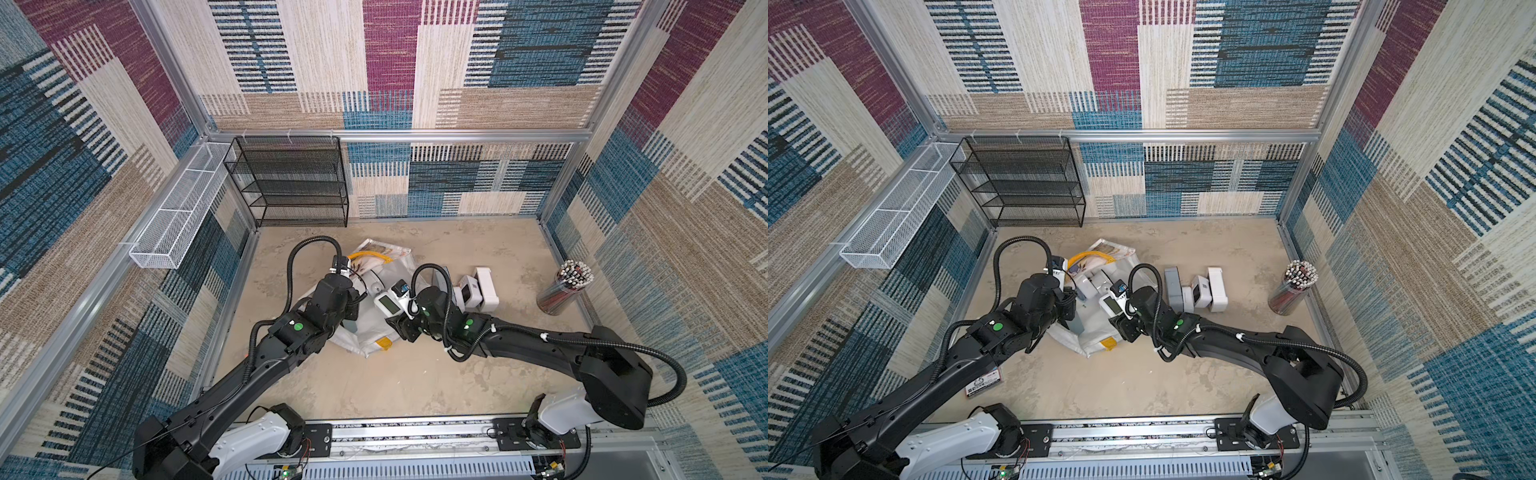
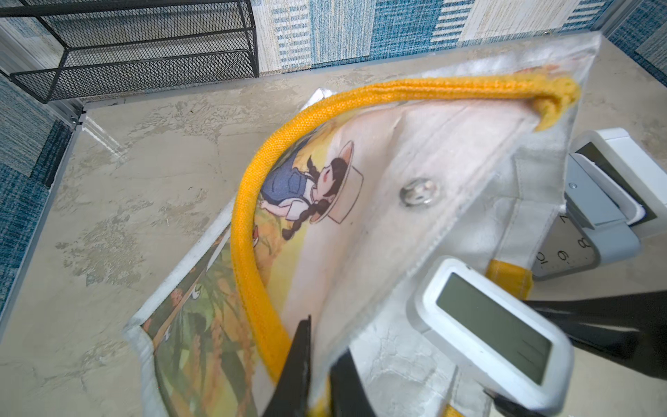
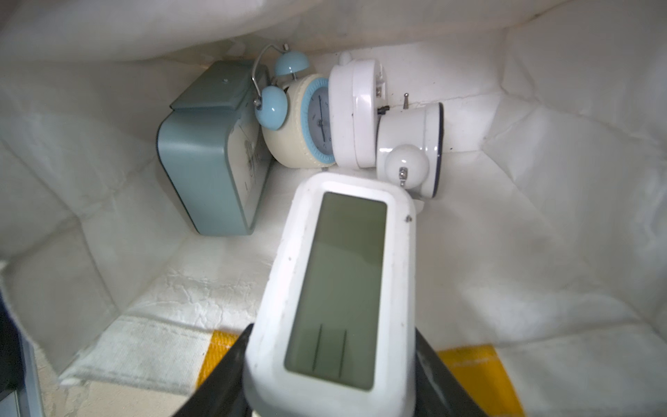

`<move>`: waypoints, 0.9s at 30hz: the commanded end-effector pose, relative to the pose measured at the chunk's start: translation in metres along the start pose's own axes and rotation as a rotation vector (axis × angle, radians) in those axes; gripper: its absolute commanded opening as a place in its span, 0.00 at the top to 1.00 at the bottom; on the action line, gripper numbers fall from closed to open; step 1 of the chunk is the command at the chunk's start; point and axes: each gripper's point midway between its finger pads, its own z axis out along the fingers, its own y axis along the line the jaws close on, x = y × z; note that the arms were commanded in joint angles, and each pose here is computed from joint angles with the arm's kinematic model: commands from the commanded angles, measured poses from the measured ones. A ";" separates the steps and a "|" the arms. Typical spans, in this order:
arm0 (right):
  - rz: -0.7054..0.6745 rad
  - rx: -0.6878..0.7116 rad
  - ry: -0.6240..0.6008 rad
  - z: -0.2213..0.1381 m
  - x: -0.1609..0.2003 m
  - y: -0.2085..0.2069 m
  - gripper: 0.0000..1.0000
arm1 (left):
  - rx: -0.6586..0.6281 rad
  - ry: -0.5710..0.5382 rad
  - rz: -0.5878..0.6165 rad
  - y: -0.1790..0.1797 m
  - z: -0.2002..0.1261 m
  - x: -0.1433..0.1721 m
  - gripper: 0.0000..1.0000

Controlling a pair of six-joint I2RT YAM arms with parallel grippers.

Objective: Take the alarm clock out of the canvas bag
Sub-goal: Pick up the alarm from the canvas bag.

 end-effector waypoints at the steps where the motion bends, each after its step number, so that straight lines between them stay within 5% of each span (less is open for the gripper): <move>1: 0.055 0.043 -0.068 -0.013 -0.011 -0.005 0.62 | -0.034 0.010 -0.030 0.006 -0.001 0.002 1.00; 27: 0.241 0.234 -0.169 -0.084 0.021 -0.040 0.65 | -0.194 0.063 -0.025 0.042 -0.008 0.032 1.00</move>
